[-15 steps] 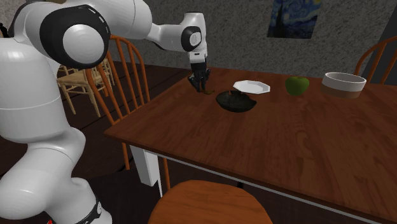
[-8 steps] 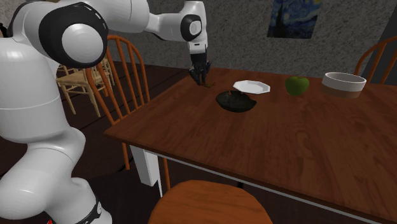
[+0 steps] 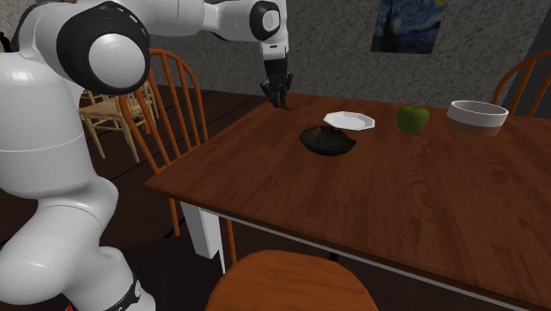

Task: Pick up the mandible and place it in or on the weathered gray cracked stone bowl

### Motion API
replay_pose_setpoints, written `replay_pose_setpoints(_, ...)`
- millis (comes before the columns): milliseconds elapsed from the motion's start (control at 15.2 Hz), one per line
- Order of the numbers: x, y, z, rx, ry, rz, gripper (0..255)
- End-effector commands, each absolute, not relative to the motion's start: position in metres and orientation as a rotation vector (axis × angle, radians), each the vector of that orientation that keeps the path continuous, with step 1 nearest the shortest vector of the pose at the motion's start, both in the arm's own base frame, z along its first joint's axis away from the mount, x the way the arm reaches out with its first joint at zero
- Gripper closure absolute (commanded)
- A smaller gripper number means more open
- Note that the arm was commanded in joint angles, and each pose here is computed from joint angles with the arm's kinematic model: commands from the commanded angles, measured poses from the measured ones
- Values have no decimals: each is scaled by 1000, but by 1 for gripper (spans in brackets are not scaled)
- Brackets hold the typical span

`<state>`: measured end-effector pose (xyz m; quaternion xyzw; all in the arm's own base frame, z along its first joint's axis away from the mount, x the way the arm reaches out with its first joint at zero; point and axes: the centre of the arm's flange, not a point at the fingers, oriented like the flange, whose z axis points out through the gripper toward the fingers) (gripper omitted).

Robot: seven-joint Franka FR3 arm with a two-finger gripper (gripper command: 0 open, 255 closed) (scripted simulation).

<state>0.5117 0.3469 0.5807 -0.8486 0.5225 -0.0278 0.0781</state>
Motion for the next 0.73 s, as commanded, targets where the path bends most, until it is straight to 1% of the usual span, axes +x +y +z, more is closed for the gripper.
replay_pose_setpoints(0,511,347,592,-2541,1565,-83,255)
replay_pose_setpoints(198,511,347,607,-2541,1565,-83,255)
replay_pose_setpoints(660,546,261,606,-2541,1565,-83,255)
